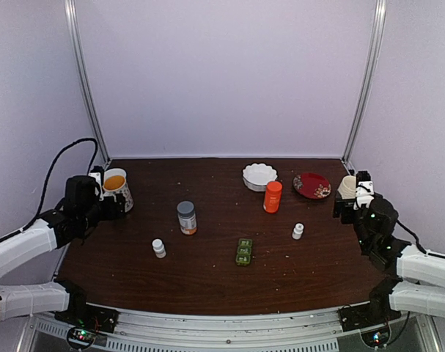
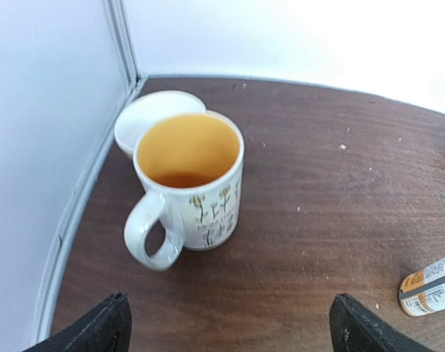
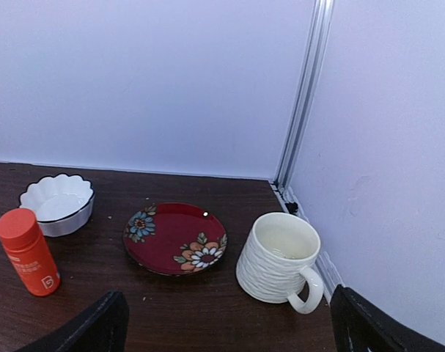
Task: Sort the pills into containers
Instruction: Reset both arms
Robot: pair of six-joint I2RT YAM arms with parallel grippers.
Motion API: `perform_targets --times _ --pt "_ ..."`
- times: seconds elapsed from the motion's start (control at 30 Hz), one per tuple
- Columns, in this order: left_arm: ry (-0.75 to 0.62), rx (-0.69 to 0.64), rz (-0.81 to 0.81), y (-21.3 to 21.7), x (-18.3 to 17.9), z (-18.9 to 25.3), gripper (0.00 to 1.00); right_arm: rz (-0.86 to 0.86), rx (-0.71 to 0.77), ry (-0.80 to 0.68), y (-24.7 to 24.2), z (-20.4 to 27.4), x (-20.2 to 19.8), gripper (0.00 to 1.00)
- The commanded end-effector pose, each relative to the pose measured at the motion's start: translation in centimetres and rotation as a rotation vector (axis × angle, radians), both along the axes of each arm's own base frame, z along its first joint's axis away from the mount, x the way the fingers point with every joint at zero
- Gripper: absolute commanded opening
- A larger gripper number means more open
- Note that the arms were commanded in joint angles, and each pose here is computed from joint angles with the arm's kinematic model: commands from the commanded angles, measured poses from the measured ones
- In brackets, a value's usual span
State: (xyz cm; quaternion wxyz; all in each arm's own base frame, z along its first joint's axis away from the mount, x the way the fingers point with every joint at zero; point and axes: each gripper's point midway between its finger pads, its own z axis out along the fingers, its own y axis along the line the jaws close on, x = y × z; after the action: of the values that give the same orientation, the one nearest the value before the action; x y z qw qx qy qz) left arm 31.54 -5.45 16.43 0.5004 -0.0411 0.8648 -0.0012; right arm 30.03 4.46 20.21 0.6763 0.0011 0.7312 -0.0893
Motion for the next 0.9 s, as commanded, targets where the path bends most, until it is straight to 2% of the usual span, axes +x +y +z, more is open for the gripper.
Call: perform_targets --times 0.0,0.17,0.27,0.37,0.43,0.63,0.77,0.87 --pt "-0.268 0.115 -0.004 0.8 1.9 5.1 0.98 0.008 0.000 -0.085 -1.3 0.7 1.3 1.00" --pt "-0.329 0.278 0.066 2.7 2.6 6.3 0.98 -0.084 0.084 -0.175 -4.4 0.1 2.5 0.99" --pt "-0.384 0.349 0.071 3.4 2.6 6.5 0.98 -0.115 0.065 -0.186 -5.2 -0.3 3.7 0.98" --pt "-0.400 0.330 0.098 4.8 3.0 5.9 0.98 -0.142 0.087 -0.176 -6.2 -1.4 5.4 1.00" --pt "-0.392 0.315 0.129 6.2 3.4 5.3 0.97 -0.162 0.107 -0.094 -6.6 -2.4 6.0 1.00" --pt "-0.406 0.339 0.131 7.7 5.0 3.1 0.98 -0.152 0.101 -0.131 -6.6 -1.9 6.0 1.00" --pt "-0.370 0.356 0.039 7.0 7.2 1.2 0.97 -0.149 0.098 -0.127 -6.6 -2.0 6.0 1.00" --pt "-0.391 0.306 0.100 8.8 7.4 0.7 0.98 -0.146 0.098 -0.121 -6.5 -2.1 6.0 1.00"
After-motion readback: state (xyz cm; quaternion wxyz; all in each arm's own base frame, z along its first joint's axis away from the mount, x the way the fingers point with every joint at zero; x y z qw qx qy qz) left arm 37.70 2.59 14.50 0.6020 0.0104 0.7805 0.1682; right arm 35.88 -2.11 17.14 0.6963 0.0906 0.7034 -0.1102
